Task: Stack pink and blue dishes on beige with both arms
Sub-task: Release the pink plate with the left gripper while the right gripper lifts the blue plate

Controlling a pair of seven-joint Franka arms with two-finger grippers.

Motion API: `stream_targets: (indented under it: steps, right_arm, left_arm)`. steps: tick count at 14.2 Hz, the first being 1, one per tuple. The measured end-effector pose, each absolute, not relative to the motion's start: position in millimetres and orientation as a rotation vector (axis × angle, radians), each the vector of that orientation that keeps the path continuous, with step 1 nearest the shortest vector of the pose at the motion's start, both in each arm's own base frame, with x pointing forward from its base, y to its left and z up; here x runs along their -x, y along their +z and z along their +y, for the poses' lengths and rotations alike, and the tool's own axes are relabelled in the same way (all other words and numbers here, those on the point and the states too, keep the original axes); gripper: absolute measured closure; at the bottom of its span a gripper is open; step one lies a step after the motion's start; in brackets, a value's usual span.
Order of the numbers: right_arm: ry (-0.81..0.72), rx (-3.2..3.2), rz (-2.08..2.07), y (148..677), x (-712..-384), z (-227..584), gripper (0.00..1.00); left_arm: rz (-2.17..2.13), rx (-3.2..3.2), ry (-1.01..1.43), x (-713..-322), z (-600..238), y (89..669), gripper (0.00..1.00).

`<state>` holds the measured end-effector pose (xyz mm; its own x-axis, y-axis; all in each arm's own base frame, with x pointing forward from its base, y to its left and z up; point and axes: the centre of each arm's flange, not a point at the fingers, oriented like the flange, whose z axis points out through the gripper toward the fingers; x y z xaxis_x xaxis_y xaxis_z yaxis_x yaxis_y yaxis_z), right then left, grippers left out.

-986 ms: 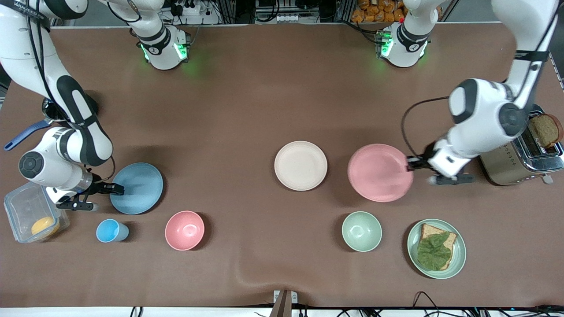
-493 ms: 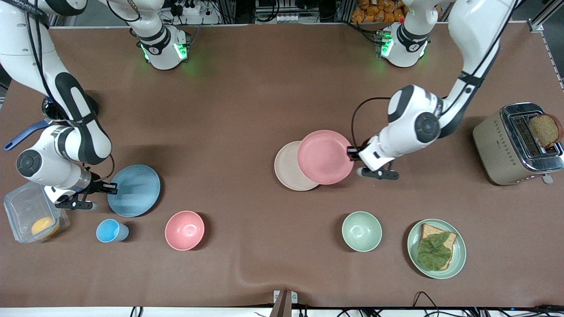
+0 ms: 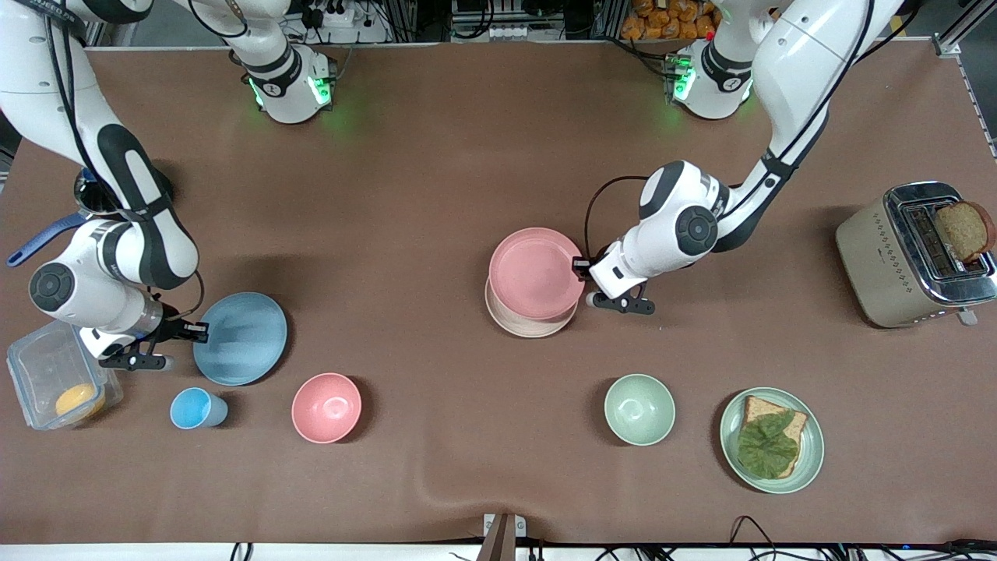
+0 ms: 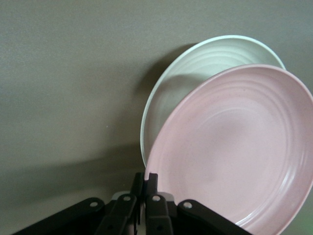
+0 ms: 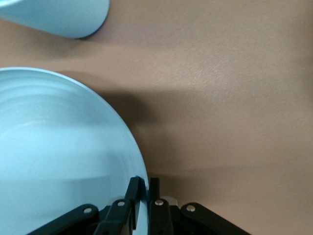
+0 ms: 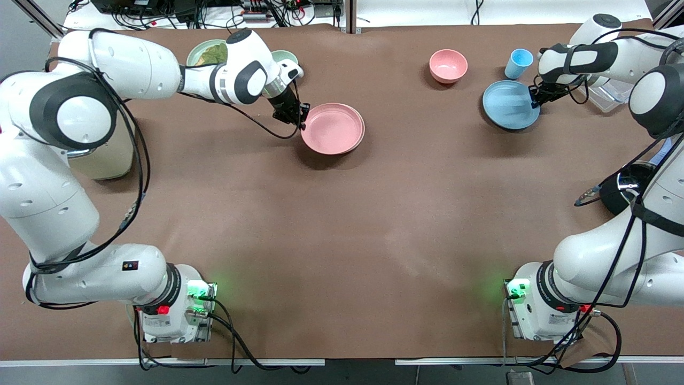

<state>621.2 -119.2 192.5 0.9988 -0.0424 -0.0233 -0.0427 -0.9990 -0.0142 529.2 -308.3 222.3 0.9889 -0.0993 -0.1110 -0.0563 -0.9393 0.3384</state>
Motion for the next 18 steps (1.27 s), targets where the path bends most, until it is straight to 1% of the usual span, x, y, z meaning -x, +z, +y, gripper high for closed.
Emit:
stream_targets:
  steps: [1,2,3,6,9,13,14,15,18]
  right_arm:
    - [0.056,3.122,0.06,199.0,-620.7,-116.6,0.88]
    - [0.075,3.119,0.053,208.5,-620.4,-113.0,0.93]
    - [0.091,3.114,0.045,220.3,-620.2,-108.5,0.95]
    - [0.148,3.091,0.033,252.8,-616.8,-94.3,0.95]
    - [0.208,3.047,0.057,269.2,-614.0,-78.6,0.95]
    - [0.267,3.025,0.134,294.3,-618.3,-46.2,0.95]
    - [0.273,3.019,0.152,300.2,-618.9,-37.2,0.95]
    - [0.276,3.01,0.167,306.0,-619.4,-27.8,0.95]
    - [0.319,2.964,0.258,320.7,-619.0,1.5,0.95]
  left_arm:
    - [-0.106,-2.79,-0.18,-530.3,-307.5,219.2,0.95]
    - [-0.102,-2.788,-0.181,-531.0,-307.2,216.5,0.95]
    - [-0.099,-2.785,-0.182,-531.7,-307.2,214.5,0.95]
    - [-0.097,-2.776,-0.178,-537.5,-308.5,210.0,0.95]
    - [-0.115,-2.776,-0.171,-544.0,-310.6,204.7,0.95]
    - [-0.105,-2.763,-0.157,-553.7,-312.1,204.1,0.95]
    - [-0.104,-2.761,-0.151,-555.5,-312.2,205.4,0.9]
    - [-0.103,-2.759,-0.143,-557.9,-312.4,207.5,0.82]
    - [-0.093,-2.748,-0.098,-570.6,-312.5,220.3,0.49]
